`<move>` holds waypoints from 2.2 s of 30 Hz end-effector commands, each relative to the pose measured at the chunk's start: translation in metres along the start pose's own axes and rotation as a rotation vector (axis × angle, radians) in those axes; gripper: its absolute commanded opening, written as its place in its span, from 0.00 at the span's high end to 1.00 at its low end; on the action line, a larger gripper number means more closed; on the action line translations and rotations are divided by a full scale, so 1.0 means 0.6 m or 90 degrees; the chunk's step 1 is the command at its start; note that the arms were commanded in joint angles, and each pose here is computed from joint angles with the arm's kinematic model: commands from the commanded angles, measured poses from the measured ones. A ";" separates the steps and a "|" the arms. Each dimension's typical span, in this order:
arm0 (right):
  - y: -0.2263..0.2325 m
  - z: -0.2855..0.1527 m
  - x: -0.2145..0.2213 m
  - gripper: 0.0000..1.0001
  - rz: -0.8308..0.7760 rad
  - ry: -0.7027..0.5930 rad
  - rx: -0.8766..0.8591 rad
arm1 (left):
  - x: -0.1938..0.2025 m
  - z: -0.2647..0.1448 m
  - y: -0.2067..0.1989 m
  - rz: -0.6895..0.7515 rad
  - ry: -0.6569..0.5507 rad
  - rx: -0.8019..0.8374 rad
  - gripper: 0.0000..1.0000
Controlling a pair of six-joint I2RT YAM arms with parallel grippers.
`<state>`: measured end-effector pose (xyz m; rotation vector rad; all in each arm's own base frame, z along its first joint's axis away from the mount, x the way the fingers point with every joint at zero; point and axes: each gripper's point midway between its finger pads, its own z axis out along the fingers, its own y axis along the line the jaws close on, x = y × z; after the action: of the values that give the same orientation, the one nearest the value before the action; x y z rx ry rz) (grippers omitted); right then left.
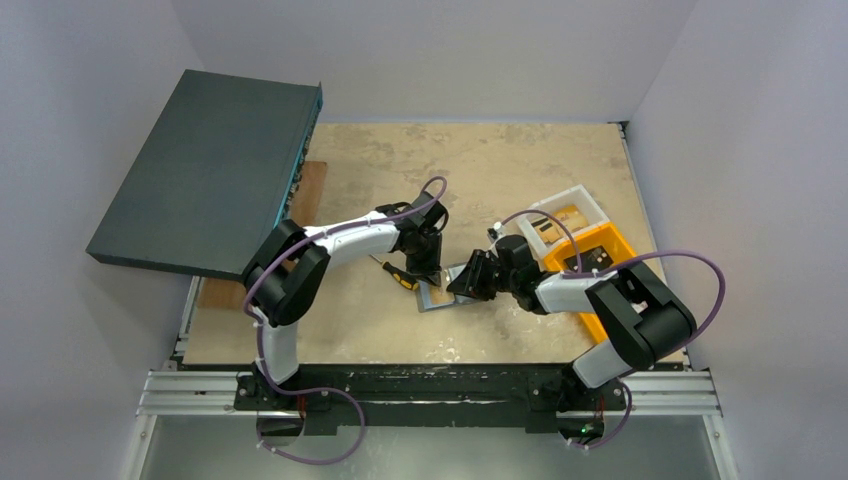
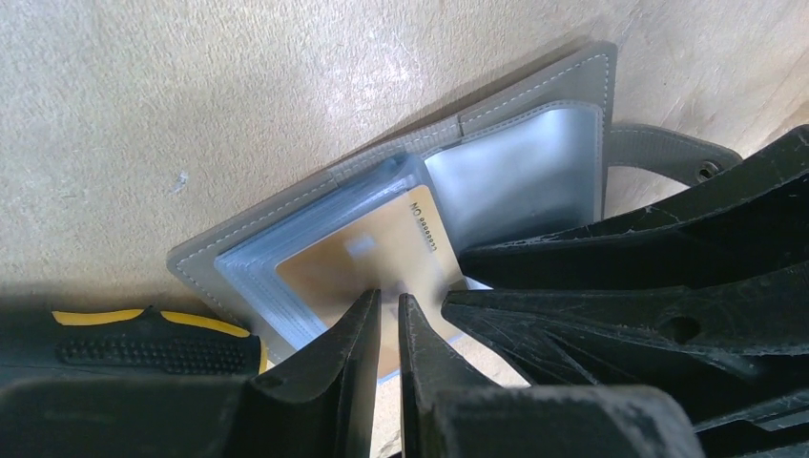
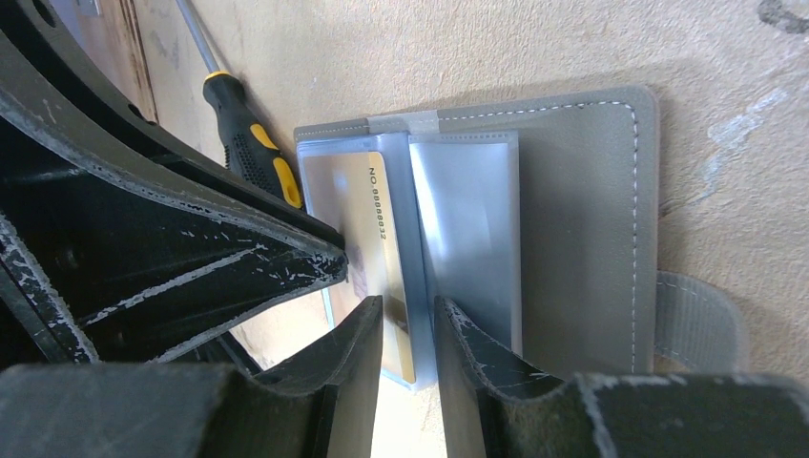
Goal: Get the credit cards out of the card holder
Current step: Remove the credit card from the card holder.
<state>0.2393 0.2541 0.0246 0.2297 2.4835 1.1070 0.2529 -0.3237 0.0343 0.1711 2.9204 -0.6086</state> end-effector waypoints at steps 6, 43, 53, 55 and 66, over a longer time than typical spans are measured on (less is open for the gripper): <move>0.002 0.002 0.010 0.81 0.001 0.022 -0.010 | -0.003 0.009 -0.001 -0.001 -0.005 -0.004 0.88; 0.004 -0.010 0.017 0.76 0.023 0.013 -0.024 | -0.007 -0.009 0.005 0.008 -0.014 -0.010 0.89; 0.018 -0.009 0.022 0.75 0.026 0.028 -0.061 | 0.000 0.006 -0.001 0.004 0.004 -0.010 0.90; 0.017 -0.008 0.023 0.75 0.028 0.029 -0.062 | 0.004 0.010 -0.002 0.002 0.009 -0.009 0.90; -0.001 -0.014 0.023 0.95 0.044 0.015 -0.049 | 0.025 0.016 0.056 -0.013 0.025 -0.087 1.00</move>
<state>0.2216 0.2536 0.0222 0.2808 2.4955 1.2283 0.2539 -0.3135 0.0297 0.1550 2.9306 -0.5375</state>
